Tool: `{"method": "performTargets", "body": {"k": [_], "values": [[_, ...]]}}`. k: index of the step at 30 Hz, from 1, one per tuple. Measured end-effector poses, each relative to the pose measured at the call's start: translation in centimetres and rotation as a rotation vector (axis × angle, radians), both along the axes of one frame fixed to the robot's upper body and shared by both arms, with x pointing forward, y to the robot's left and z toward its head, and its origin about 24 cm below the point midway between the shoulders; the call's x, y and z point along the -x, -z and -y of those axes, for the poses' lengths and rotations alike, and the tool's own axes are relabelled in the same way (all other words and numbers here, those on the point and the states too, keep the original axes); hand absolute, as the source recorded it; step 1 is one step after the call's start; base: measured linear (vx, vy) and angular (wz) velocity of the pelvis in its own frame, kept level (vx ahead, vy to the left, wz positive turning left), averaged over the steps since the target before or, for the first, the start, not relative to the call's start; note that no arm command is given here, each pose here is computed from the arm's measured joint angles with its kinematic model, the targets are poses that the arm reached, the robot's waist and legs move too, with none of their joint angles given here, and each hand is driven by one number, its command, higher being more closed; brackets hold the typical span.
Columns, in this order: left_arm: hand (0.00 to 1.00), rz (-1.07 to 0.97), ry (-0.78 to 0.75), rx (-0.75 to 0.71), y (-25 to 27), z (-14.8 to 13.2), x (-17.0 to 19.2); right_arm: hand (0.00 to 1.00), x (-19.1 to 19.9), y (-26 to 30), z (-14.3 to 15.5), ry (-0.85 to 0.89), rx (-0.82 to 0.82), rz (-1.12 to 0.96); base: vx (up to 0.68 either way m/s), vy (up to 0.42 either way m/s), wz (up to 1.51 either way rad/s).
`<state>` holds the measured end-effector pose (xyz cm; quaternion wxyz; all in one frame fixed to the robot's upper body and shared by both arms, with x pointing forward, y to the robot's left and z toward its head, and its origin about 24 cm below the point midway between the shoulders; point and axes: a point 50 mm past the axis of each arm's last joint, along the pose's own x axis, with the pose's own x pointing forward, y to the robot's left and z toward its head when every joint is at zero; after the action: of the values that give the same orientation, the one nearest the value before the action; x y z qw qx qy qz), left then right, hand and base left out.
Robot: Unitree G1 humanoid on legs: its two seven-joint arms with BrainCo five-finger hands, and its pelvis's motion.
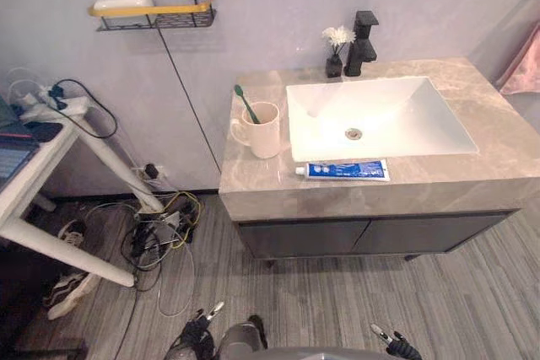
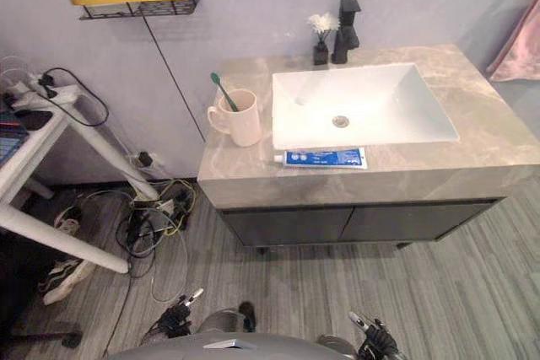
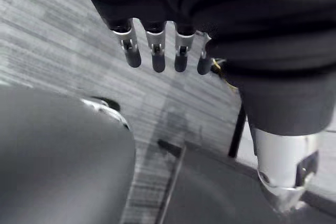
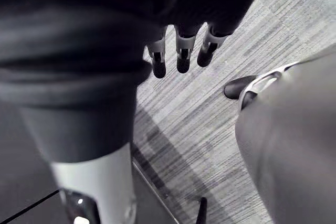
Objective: Organize washtable
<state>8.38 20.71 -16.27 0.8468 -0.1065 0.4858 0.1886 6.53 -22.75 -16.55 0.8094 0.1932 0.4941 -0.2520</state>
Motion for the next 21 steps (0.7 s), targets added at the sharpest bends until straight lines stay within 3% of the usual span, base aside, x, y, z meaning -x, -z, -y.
{"method": "performTargets", "body": {"k": [6, 11, 15, 21], "values": [[0.00, -0.047, 0.008, -0.011, 0.2, -0.7, 0.9, 0.00, 0.3, 0.2, -0.7, 0.000, -0.018, -0.004, 0.24, 0.093, -0.09], [0.00, -0.040, 0.109, -0.017, 0.1, 0.0, 0.1, 0.00, -0.7, -0.1, -0.4, -0.013, -0.020, 0.029, 0.13, 0.060, -0.30], [0.00, -0.021, 0.198, -0.068, -0.3, -0.9, -0.9, 0.00, -1.9, -0.1, -1.2, -0.038, -0.037, 0.060, 0.02, -0.002, 0.03], [0.00, -0.009, 0.192, -0.081, -0.5, -1.4, -1.4, 0.00, -0.9, 0.1, -1.3, -0.011, -0.049, 0.038, -0.09, -0.028, 0.24]]}}
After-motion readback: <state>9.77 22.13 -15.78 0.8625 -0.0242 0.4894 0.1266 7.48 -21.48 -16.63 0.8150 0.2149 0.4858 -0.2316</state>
